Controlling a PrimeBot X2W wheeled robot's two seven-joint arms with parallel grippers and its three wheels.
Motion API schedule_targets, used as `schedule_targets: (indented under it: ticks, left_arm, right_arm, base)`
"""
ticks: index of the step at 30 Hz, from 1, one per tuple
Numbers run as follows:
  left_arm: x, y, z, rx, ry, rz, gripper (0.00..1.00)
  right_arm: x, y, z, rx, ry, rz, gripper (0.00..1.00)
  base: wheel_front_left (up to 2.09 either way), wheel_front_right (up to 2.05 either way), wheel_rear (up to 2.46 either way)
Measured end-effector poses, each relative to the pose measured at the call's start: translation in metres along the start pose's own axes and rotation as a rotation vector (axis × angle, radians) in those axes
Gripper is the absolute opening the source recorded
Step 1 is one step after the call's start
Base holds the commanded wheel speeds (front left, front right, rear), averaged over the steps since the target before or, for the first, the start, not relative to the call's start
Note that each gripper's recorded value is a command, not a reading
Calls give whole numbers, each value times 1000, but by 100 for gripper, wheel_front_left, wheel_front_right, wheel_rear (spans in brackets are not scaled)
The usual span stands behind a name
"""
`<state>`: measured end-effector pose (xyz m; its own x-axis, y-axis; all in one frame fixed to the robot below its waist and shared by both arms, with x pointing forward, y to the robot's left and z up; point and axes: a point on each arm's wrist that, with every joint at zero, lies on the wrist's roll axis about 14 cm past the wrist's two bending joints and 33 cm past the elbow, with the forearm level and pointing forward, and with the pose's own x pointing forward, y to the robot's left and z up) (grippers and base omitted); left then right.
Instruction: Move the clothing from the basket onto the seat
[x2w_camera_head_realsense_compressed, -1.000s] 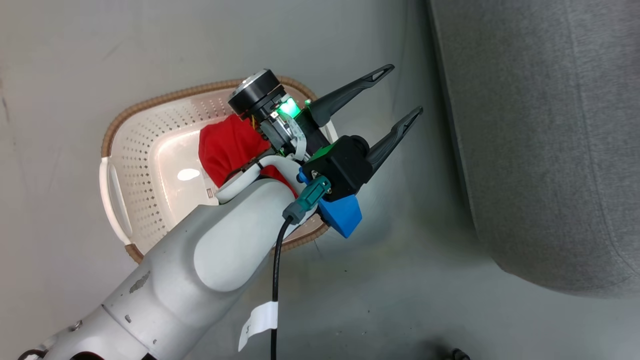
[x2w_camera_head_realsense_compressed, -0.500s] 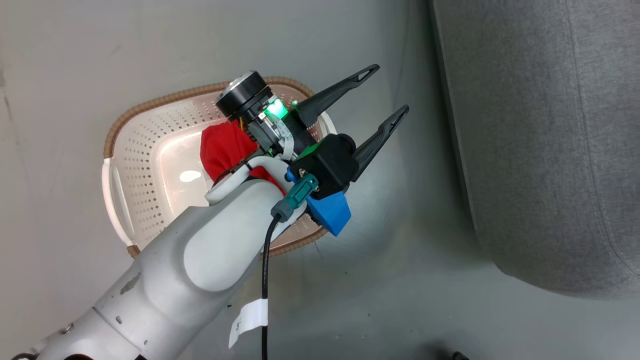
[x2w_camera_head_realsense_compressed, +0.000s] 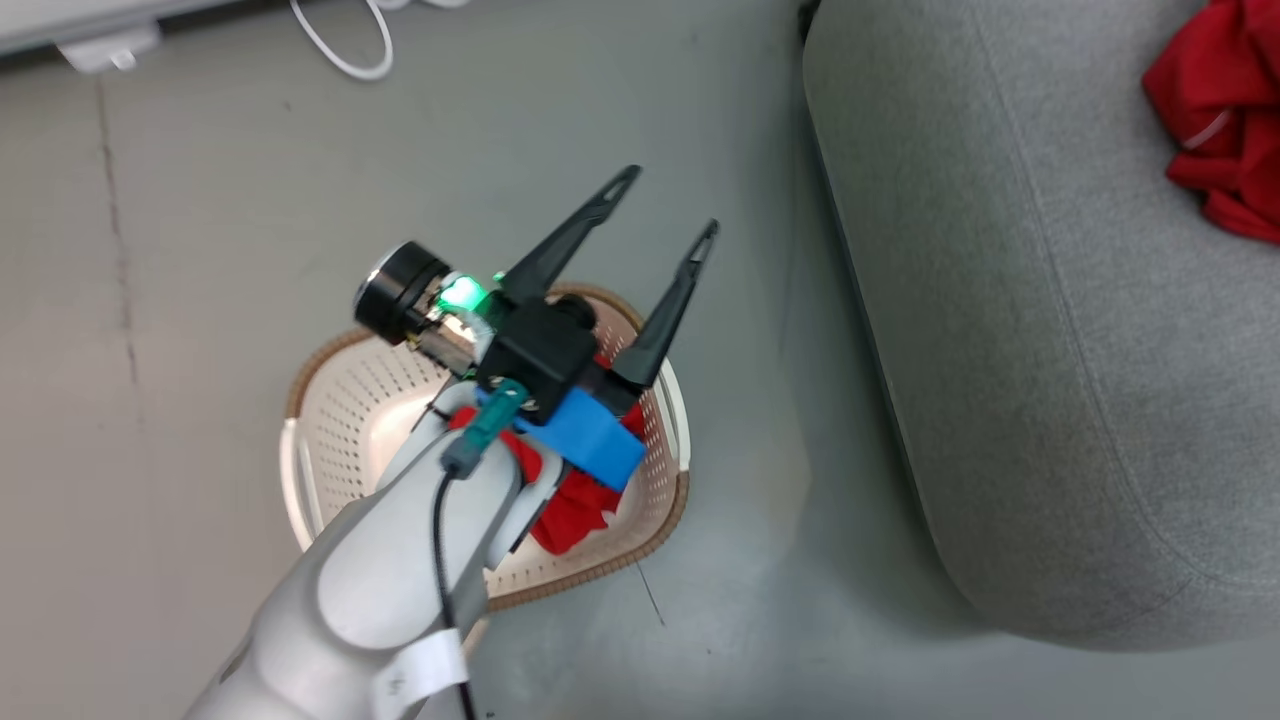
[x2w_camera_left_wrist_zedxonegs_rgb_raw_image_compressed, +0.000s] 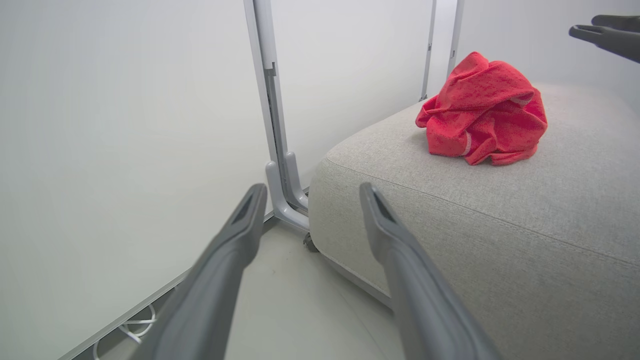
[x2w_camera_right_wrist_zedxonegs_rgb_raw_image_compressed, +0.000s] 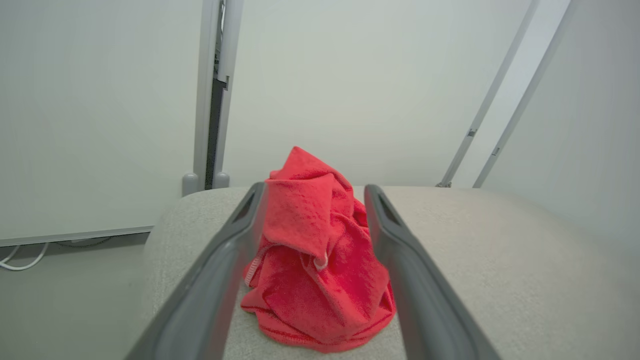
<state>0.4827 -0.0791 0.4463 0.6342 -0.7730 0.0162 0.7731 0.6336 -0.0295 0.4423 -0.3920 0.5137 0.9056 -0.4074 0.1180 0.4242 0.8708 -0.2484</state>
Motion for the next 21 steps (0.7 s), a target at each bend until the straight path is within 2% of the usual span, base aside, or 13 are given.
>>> schedule_targets:
  ticks: [10,16,21]
  left_arm:
    - [-66,55,70,22,-122,325,100]
    - [-124,84,87,45,-148,519,100]
    - [-166,96,97,59,-167,639,100]
  right_arm:
    - [-34,81,77,150,-188,230,100]
    - [-54,128,97,238,-220,363,100]
    - [-72,156,102,277,-213,446,100]
  base:
    - [0,0,0]
    - [0,0,0]
    - [0,0,0]
